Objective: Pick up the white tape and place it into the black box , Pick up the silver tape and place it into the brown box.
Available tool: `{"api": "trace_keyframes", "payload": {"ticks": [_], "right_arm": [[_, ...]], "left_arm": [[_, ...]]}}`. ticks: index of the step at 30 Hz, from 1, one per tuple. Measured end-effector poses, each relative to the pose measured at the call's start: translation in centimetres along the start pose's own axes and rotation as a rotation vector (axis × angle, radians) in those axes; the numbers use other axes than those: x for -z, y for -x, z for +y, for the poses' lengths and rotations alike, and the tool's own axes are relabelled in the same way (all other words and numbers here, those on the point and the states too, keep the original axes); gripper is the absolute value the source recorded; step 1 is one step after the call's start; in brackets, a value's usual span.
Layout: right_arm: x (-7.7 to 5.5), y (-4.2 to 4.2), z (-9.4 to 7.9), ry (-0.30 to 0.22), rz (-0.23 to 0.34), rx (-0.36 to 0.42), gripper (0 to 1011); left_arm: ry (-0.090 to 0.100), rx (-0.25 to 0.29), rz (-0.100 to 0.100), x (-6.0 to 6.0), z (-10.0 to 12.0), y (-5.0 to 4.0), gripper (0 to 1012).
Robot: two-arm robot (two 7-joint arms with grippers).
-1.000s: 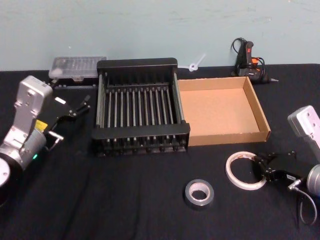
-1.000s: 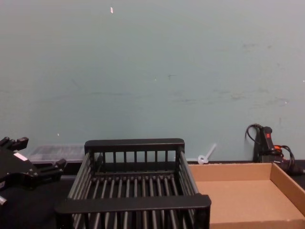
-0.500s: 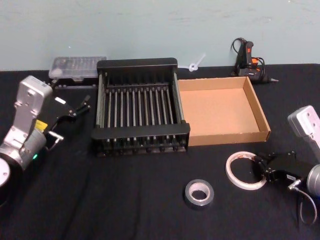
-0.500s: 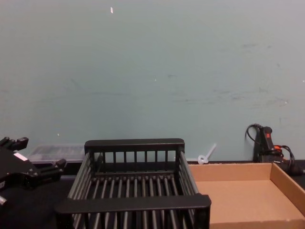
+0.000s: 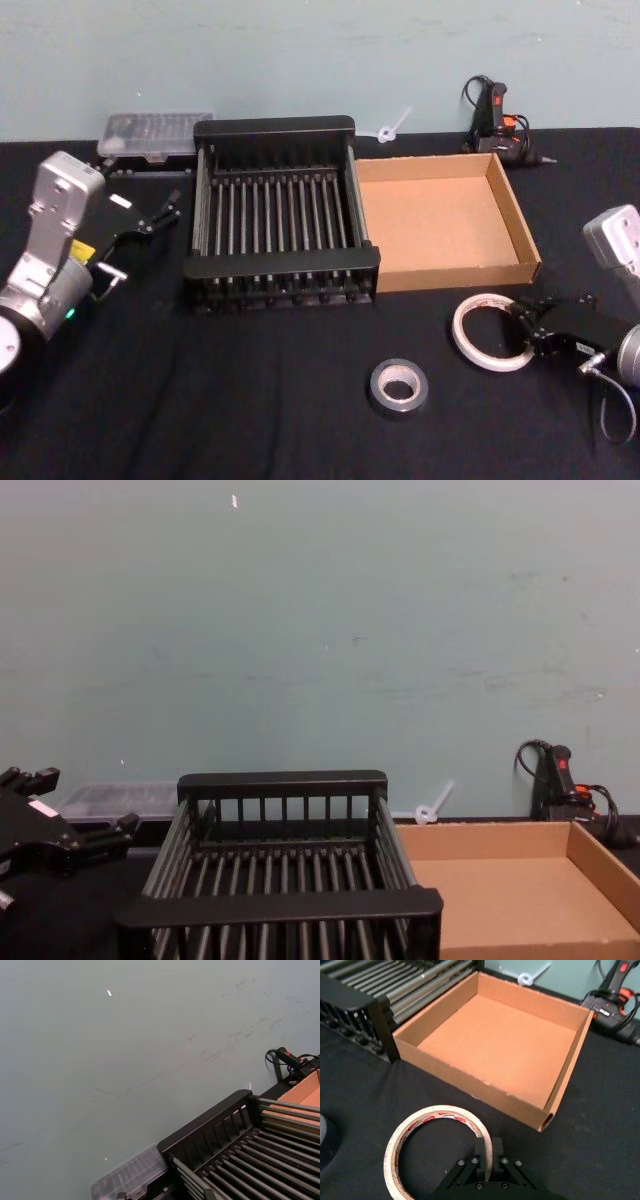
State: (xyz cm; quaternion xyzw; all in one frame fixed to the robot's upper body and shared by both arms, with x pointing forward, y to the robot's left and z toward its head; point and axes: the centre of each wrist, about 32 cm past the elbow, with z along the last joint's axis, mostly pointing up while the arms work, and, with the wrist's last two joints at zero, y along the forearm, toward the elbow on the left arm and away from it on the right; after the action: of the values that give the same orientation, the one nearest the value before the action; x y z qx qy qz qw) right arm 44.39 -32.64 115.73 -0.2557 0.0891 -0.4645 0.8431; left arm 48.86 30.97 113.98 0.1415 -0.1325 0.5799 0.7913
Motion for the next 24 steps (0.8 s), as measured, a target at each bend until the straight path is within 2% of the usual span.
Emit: {"api": "trace_keyframes", "payload": {"ticks": [12,24], "right_arm": [[-1.5,-0.19,-0.7,-0.093,0.003,0.016,92],[-4.1,-0.88,0.1,-0.197,-0.016,0.046,92]], "left_arm": [[0.000,0.000,0.000,0.0,0.0,0.00,1002],[0.000,0.000,0.000,0.0,0.0,0.00,1001]]}}
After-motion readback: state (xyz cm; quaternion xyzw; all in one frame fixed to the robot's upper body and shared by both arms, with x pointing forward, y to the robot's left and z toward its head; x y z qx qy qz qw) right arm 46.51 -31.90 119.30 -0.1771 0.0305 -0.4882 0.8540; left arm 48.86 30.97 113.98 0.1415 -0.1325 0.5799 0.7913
